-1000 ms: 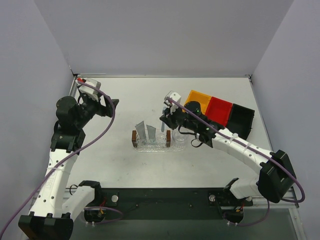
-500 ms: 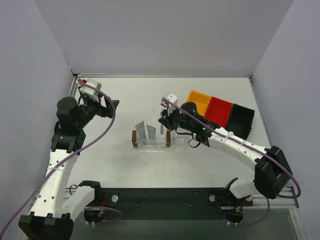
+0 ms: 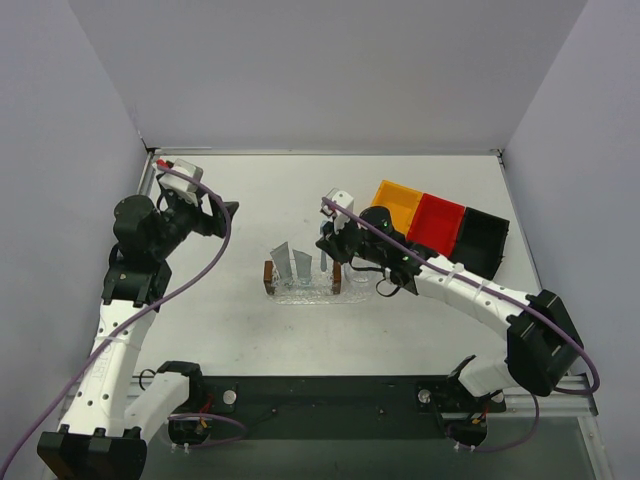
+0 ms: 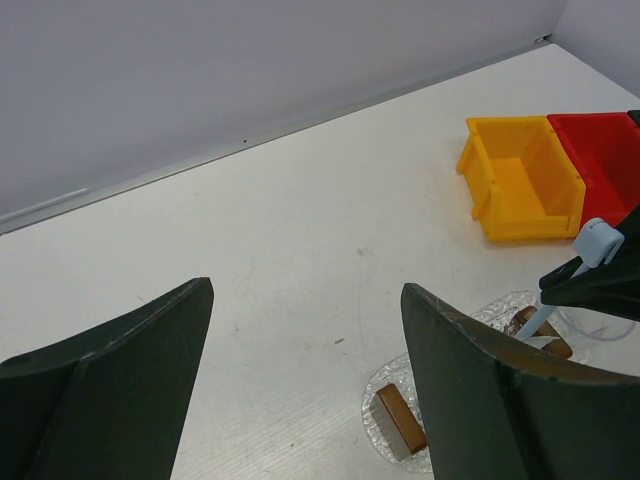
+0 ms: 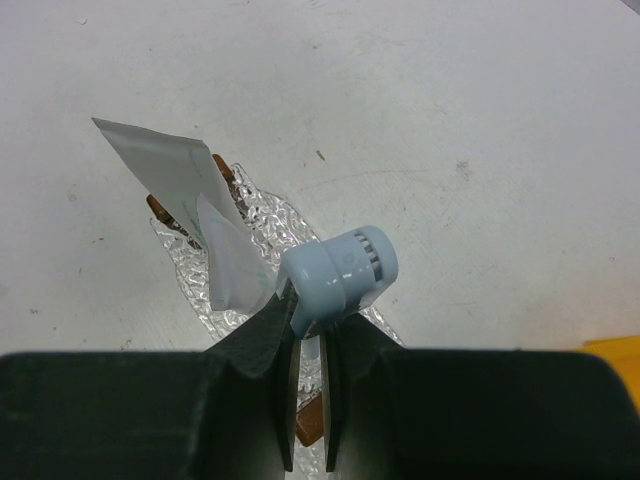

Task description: Prepare toiletry sets of a toothbrush and toothpaste on the tray

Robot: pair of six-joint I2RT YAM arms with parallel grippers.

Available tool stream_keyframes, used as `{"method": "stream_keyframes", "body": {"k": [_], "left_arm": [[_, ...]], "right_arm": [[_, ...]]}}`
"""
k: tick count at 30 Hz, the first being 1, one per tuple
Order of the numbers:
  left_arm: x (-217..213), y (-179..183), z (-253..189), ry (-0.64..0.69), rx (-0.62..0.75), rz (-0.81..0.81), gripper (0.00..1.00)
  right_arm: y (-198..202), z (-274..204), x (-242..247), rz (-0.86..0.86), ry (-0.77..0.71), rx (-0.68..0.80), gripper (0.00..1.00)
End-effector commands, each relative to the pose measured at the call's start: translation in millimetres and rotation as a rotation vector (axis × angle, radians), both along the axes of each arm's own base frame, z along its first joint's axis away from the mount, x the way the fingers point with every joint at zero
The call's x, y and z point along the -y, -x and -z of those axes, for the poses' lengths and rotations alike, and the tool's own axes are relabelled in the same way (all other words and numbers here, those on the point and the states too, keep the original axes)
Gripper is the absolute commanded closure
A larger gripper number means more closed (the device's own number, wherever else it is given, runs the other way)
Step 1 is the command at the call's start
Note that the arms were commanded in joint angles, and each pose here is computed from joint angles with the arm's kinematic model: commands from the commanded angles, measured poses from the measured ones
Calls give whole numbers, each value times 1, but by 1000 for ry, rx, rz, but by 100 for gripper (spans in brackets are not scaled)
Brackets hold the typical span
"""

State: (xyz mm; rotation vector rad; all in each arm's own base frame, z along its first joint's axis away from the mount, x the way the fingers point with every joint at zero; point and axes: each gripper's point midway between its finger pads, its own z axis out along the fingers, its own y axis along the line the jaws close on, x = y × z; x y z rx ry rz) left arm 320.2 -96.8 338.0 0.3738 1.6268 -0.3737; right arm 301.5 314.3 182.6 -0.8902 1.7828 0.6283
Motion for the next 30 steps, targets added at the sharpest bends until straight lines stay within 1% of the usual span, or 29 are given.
{"method": "stream_keyframes", "body": {"k": [1, 30], "left_arm": [[-1, 2, -13, 5, 53, 3, 14], [0, 2, -2, 4, 38, 11, 14]], "right_arm": [[-2, -9, -9, -13, -43, 37, 100], [1, 16, -15, -23, -19, 0, 100]]}}
